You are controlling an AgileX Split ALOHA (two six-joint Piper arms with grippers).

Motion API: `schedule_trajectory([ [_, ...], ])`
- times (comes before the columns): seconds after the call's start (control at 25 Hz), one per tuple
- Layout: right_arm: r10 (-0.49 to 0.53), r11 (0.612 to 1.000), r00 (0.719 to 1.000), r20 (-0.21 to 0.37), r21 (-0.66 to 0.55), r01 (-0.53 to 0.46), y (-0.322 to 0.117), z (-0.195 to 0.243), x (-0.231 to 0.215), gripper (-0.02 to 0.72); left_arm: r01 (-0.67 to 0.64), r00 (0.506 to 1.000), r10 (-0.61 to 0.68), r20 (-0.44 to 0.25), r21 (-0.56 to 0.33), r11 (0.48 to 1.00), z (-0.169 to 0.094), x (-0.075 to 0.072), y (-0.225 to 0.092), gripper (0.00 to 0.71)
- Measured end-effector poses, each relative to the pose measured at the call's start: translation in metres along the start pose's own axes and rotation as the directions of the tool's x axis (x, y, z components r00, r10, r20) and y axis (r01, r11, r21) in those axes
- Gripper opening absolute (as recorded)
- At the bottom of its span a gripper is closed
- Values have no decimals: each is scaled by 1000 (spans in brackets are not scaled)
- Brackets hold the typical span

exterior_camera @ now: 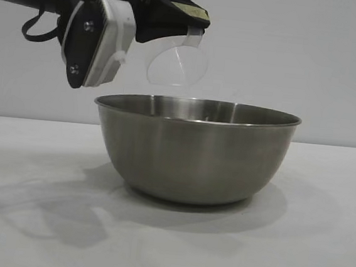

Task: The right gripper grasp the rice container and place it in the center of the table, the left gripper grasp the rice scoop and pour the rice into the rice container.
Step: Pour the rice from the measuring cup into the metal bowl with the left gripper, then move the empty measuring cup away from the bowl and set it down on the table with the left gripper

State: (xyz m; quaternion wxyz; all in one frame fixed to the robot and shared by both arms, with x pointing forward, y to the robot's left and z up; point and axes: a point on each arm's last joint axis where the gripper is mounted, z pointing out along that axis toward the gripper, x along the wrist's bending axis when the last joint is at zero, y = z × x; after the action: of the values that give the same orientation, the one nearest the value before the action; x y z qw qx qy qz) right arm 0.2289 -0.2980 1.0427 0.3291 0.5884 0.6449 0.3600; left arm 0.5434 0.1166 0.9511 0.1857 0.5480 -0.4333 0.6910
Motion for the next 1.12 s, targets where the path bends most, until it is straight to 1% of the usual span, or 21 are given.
schedule_trajectory([
  [0.08,0,1000,1000,0,0,0,0,0,0,537,169,986,-170,-2,60,984,0,-1,-5,0],
  [0.12,0,1000,1000,0,0,0,0,0,0,537,266,964,-267,-11,90,960,0,-1,-8,0],
  [0.2,0,1000,1000,0,0,0,0,0,0,537,444,896,-442,-44,143,885,-1,-2,-13,0],
  [0.24,0,1000,1000,0,0,0,0,0,0,537,540,841,-536,-72,170,824,-2,-3,-16,0],
  [0.28,0,1000,1000,0,0,0,0,0,0,537,634,772,-626,-109,194,748,-3,-4,-20,0],
  [0.32,0,1000,1000,0,0,0,0,0,0,537,721,691,-707,-150,208,661,-3,-4,-22,0],
  [0.36,0,1000,1000,0,0,0,0,0,0,537,787,614,-764,-198,227,573,-4,-5,-26,0],
  [0.44,0,1000,1000,0,0,0,0,0,0,537,898,431,-846,-313,240,369,-8,-8,-34,0],
  [0.48,0,1000,1000,0,0,0,0,0,0,537,928,358,-860,-364,238,285,-9,-9,-38,0],
  [0.56,0,1000,1000,0,0,0,0,0,0,537,971,197,-853,-484,219,100,-14,-13,-46,0],
  [0.6,0,1000,1000,0,0,0,0,0,0,537,979,133,-834,-535,203,26,-17,-14,-49,0],
  [0.68,0,1000,1000,0,0,0,0,0,0,537,979,33,-767,-641,175,-103,-24,-18,-57,0],
  [0.72,0,1000,1000,0,0,0,0,0,0,537,974,-1,-733,-680,164,-153,-28,-21,-58,0],
  [0.84,0,1000,1000,0,0,0,0,0,0,537,956,-44,-660,-750,159,-245,-39,-29,-59,0],
  [0.96,0,1000,1000,0,0,0,0,0,0,537,936,-66,-618,-783,167,-311,-51,-38,-54,0],
  [1.12,0,1000,1000,0,0,0,0,0,0,537,905,-63,-596,-800,206,-372,-68,-49,-42,0],
])
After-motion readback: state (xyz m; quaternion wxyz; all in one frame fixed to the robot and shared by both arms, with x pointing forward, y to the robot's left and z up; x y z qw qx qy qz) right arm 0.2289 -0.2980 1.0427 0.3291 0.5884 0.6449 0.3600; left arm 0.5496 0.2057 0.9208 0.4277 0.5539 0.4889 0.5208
